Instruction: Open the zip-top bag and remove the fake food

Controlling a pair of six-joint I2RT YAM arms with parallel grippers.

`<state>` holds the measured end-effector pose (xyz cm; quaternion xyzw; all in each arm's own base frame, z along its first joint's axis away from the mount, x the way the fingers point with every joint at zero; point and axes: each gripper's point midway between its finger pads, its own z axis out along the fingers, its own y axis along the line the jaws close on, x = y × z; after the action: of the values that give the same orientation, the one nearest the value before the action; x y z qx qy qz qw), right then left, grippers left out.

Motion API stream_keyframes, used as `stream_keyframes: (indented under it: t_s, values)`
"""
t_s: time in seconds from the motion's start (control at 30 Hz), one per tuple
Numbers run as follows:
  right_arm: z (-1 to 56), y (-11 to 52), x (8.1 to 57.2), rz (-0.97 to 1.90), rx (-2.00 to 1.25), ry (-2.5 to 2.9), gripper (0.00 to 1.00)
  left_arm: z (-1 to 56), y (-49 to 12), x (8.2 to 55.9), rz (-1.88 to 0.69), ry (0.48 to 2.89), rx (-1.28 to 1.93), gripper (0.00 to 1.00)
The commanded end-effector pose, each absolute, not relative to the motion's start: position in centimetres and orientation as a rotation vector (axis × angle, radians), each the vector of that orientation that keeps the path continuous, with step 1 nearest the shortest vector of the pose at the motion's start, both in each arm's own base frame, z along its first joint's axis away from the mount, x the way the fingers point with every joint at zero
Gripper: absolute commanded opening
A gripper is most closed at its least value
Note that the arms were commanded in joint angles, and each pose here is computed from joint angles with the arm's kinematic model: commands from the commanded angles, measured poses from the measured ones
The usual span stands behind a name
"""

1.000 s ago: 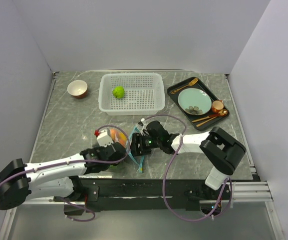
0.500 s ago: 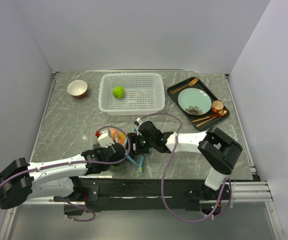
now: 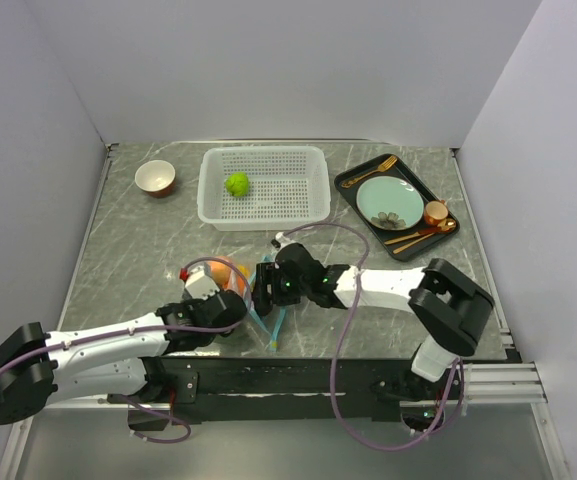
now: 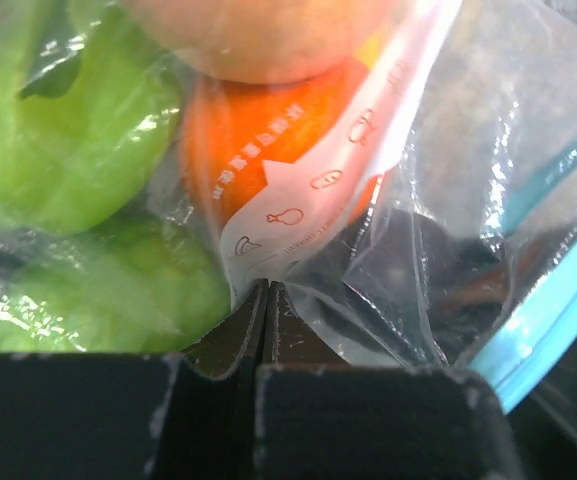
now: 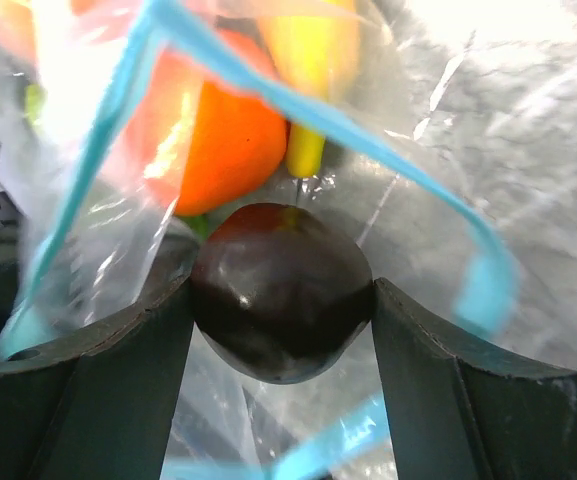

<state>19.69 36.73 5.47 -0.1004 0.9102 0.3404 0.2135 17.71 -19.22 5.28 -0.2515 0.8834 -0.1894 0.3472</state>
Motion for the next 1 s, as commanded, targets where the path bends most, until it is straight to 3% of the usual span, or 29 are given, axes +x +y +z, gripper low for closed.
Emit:
stream_keyframes:
  t_s: [0.0, 0.43, 0.73, 0.97]
  values:
    - [9.2, 35.7, 20.7, 0.92, -0.27, 2.405, 0.54, 4.5, -16.9, 17.7, -0.396, 2.262, -0.728, 0.01]
    - [13.0, 30.3, 22.1, 0.816, -0.198, 2.34, 0.53, 5.5, -17.4, 18.3, -0.427, 2.242, -0.731, 0.01]
    - [21.2, 27.4, 35.0, 0.77, 0.013, 2.113, 0.54, 6.9, -18.5, 18.5, -0.465, 2.254, -0.669, 0.01]
    - [21.7, 27.5, 43.7, 0.688, 0.1, 2.087, 0.56, 8.6, -18.8, 18.6, -0.482, 2.245, -0.649, 0.01]
